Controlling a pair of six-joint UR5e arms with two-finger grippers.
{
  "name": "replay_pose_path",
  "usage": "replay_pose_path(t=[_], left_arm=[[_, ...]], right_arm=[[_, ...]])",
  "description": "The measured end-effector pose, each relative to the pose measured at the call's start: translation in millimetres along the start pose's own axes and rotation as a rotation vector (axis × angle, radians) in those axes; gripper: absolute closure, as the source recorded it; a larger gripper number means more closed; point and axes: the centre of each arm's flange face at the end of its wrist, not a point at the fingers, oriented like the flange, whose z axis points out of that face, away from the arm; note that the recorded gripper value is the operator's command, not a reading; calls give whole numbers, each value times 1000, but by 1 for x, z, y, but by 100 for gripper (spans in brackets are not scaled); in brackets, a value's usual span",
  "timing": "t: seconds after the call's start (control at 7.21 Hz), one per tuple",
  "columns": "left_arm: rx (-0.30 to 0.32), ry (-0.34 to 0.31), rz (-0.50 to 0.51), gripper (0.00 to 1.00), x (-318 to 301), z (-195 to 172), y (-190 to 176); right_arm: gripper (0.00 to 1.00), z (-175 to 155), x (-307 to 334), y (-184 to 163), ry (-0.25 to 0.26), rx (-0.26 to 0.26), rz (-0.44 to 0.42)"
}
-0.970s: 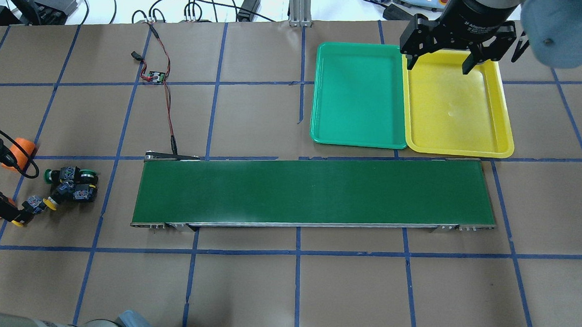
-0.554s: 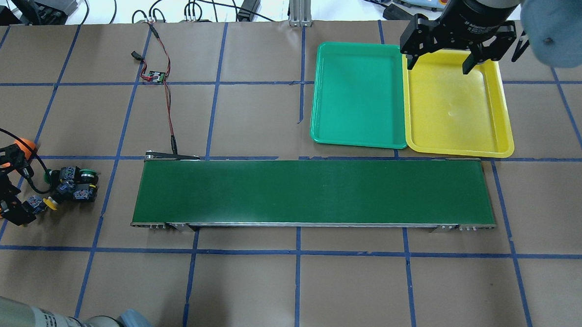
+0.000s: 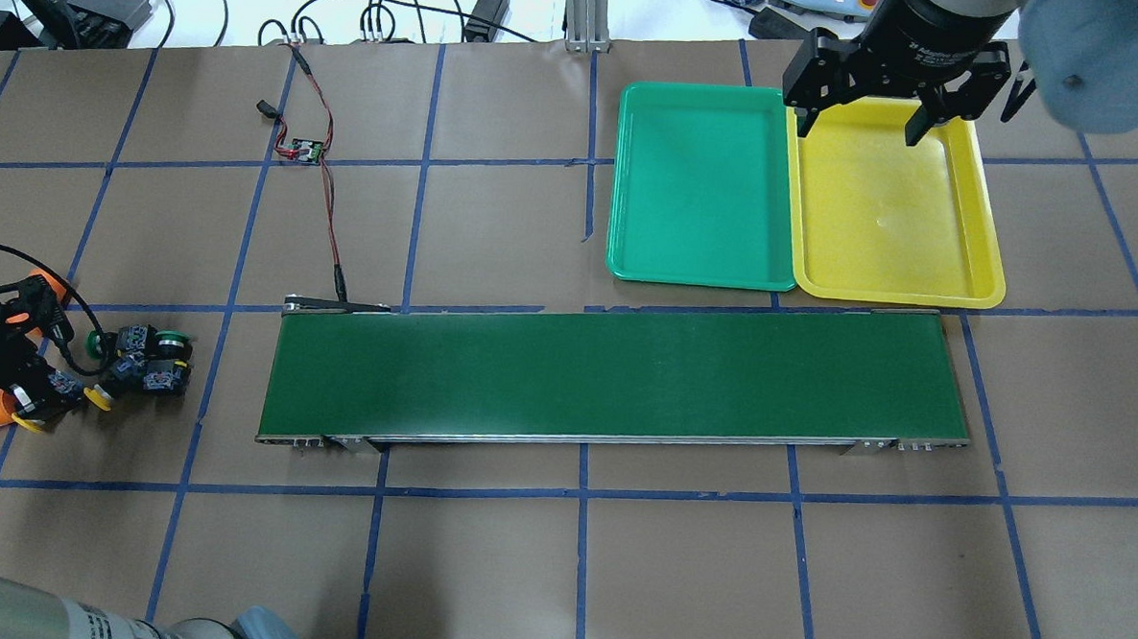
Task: Sort buttons by color to trays
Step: 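Grasp a yellow-capped push-button from the pile with the left gripper, then carry the yellow-capped button onto the conveyor belt and release it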
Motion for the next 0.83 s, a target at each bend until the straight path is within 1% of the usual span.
replay_pose_path(t=[0.14,0.28,0.42,0.55,0.69,0.83], left_arm=[[6,-16,-22,100,1,-15,-6],[19,-27,-19,100,7,-38,-27],[28,-39,42,100,16,-72,-65],[39,-47,144,100,34,-110,-114],[53,-56,263,100,63,-140,-169],[69,-67,389,100,106,-159,-227]], right_arm=[[0,0,0,0,0,0,0],[0,0,0,0,-1,0,0],[0,0,0,0,-1,0,0],[0,0,0,0,-1,0,0],[0,0,0,0,0,0,0],[0,0,0,0,0,0,0]])
